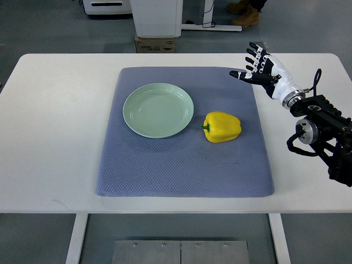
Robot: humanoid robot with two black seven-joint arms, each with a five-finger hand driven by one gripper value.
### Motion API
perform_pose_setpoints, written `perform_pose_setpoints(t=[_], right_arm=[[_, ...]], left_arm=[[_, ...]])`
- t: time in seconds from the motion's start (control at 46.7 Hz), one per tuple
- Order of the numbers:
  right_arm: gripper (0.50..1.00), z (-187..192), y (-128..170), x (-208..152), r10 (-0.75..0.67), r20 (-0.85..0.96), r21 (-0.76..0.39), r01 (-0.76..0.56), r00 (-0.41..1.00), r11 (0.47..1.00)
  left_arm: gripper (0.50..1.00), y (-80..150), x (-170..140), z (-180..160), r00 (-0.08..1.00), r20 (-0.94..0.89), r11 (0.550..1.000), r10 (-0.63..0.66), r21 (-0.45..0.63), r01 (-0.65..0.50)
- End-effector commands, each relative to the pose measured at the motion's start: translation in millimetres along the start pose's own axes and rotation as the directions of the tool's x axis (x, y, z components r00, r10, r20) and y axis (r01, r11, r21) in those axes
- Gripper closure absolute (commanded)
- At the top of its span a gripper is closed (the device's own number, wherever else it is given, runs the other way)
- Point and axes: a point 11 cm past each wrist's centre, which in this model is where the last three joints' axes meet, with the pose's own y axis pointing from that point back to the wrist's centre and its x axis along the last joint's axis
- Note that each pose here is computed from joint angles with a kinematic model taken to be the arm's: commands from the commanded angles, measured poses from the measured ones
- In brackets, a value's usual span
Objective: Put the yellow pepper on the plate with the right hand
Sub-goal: 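Reach the open right hand down toward the yellow pepper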
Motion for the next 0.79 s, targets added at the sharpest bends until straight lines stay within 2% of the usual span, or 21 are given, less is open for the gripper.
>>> perform_pose_setpoints(t=[0.0, 0.15, 0.278, 0.471, 0.771], right_arm=[[0.500, -4, 4, -4, -0.057, -0.079, 0.002, 0.058, 0.995, 0.998], [0.500, -19, 8, -18, -0.156, -0.188, 0.038, 0.166, 0.970, 0.985], [0.500, -21, 11, -27, -0.227, -0.298, 0.019, 0.243, 0.927, 0.970], [0.500, -18, 19, -32, -0.330, -0.473, -0.048, 0.351, 0.817, 0.935], [0.500, -24, 30, -43, -0.447, -0.599, -0.124, 0.474, 0.665, 0.872]], left_arm=[[0.500, 0, 0, 0, 1.000, 0.001, 1.000, -0.001, 0.001, 0.001], [0.500, 0, 0, 0, 1.000, 0.001, 1.000, -0.001, -0.001, 0.001], [0.500, 0, 0, 0, 1.000, -0.001, 1.000, 0.000, -0.001, 0.000], [0.500, 0, 0, 0, 1.000, -0.001, 1.000, 0.000, 0.001, 0.000], [0.500, 0, 0, 0, 1.000, 0.000, 1.000, 0.001, -0.001, -0.001]])
